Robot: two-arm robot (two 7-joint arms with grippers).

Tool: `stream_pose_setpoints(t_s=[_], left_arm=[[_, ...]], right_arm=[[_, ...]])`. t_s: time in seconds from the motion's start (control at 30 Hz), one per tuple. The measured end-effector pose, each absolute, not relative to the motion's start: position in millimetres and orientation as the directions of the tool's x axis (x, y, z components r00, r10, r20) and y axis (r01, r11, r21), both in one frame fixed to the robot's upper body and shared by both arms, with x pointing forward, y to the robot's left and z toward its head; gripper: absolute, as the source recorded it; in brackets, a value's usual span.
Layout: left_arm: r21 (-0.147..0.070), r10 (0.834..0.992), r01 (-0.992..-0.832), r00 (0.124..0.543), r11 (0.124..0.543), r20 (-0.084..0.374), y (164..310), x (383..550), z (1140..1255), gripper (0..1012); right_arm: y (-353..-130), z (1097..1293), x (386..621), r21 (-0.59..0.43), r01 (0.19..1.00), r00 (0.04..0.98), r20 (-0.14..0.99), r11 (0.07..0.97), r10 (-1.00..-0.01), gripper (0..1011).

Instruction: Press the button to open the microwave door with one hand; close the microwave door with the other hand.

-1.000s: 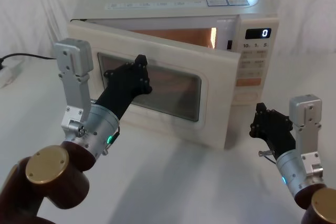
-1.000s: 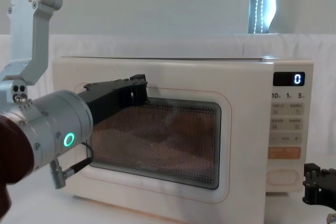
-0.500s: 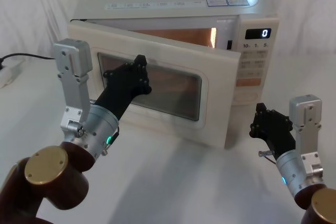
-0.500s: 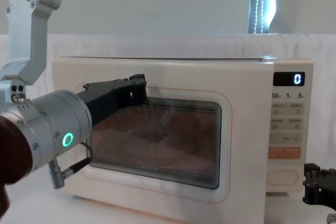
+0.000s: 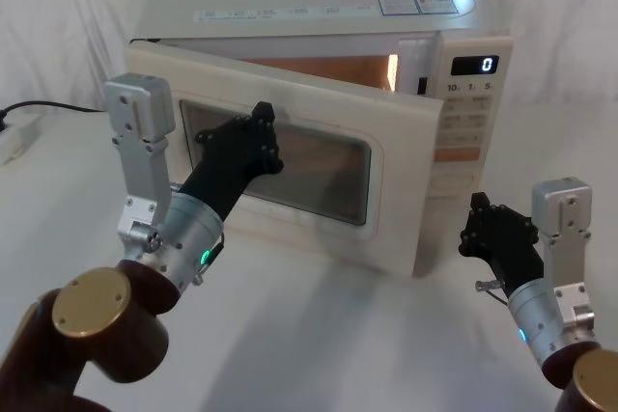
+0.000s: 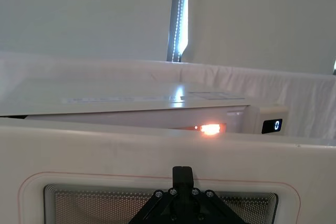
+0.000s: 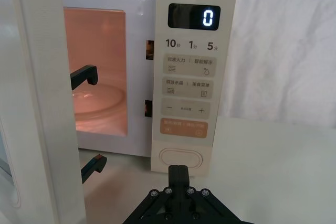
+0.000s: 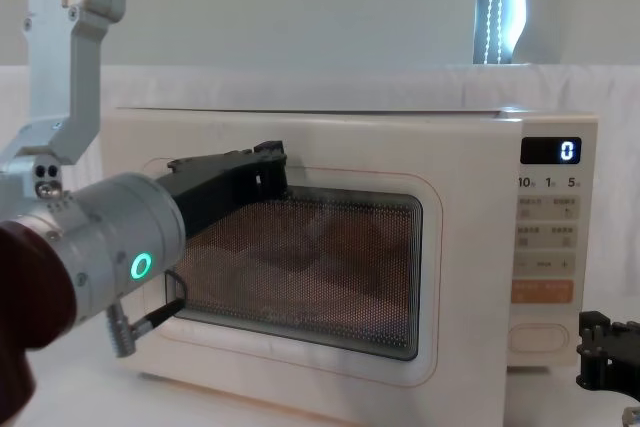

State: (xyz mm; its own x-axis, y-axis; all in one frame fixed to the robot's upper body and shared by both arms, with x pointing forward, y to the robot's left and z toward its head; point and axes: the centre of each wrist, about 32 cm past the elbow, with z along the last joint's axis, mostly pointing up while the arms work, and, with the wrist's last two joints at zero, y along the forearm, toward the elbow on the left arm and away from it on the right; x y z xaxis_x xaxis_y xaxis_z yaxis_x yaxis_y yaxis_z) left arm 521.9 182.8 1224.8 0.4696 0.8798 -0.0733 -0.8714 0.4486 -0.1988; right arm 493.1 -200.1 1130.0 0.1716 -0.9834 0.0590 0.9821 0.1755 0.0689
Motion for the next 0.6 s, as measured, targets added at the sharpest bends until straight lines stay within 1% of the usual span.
stream_pose_setpoints(t_s=[0.23,0.27,0.6], left_arm=[[-0.217,0.871,-0.862,0.484,0.459,-0.081,178.6,532.5,1222.8,0],[-0.217,0.871,-0.862,0.484,0.459,-0.081,178.6,532.5,1222.8,0],[-0.224,0.867,-0.856,0.492,0.465,-0.078,174.5,552.6,1223.2,0]], right_arm=[[-200,1130.0,493,0.069,0.982,0.172,0.059,0.176,-0.983,0],[-200,1130.0,493,0.069,0.982,0.172,0.059,0.176,-0.983,0],[-200,1130.0,493,0.069,0.982,0.172,0.059,0.176,-0.983,0]])
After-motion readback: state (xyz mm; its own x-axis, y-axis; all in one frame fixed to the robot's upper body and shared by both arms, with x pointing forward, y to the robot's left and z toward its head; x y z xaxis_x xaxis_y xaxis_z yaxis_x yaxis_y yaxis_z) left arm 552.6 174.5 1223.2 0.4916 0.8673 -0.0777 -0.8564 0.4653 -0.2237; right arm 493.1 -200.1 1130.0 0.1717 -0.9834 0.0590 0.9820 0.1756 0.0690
